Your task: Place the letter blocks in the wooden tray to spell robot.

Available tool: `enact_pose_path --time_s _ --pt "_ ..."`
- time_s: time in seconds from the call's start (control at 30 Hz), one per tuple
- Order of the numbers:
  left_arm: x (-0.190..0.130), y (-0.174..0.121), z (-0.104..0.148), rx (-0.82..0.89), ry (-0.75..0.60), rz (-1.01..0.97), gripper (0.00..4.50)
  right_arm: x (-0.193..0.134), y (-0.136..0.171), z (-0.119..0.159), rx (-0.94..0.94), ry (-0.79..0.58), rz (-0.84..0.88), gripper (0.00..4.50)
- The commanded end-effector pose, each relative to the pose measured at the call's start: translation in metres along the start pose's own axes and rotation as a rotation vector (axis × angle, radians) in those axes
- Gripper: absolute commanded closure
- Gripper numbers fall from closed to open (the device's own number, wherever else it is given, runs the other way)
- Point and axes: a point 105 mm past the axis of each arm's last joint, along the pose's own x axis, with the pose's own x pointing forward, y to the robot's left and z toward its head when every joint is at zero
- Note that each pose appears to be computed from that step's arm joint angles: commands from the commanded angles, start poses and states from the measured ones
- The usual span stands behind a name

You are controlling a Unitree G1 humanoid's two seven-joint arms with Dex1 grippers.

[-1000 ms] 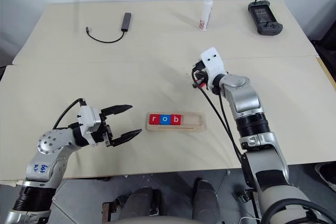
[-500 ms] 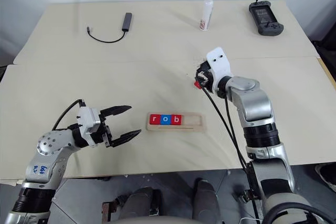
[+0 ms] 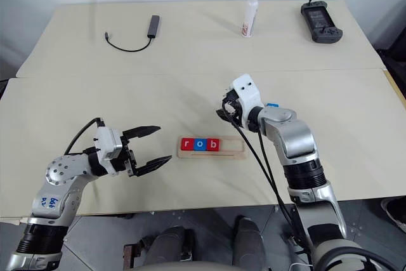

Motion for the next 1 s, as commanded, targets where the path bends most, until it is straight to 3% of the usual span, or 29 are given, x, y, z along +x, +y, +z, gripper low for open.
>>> enact_pose_path --time_s 0.03,0.23,0.63,0.93,1.0 --pt "-0.001 0.002 0.004 0.018 -0.006 0.005 0.00 -0.001 -0.010 -0.001 0.000 0.003 -0.033 1.91" --pt "0.000 0.002 0.005 0.021 -0.008 0.006 0.00 -0.005 -0.037 -0.011 0.020 0.036 -0.139 1.91" --pt "0.001 0.001 0.006 0.019 -0.006 -0.006 0.00 -0.024 -0.061 -0.019 0.017 0.065 -0.223 1.91" --pt "0.002 0.001 0.005 0.014 -0.007 -0.012 0.00 -0.037 -0.071 0.003 0.050 0.004 -0.262 1.91" --pt "0.002 0.002 0.005 0.015 -0.009 -0.014 0.00 -0.035 -0.070 0.010 0.080 -0.019 -0.273 1.53"
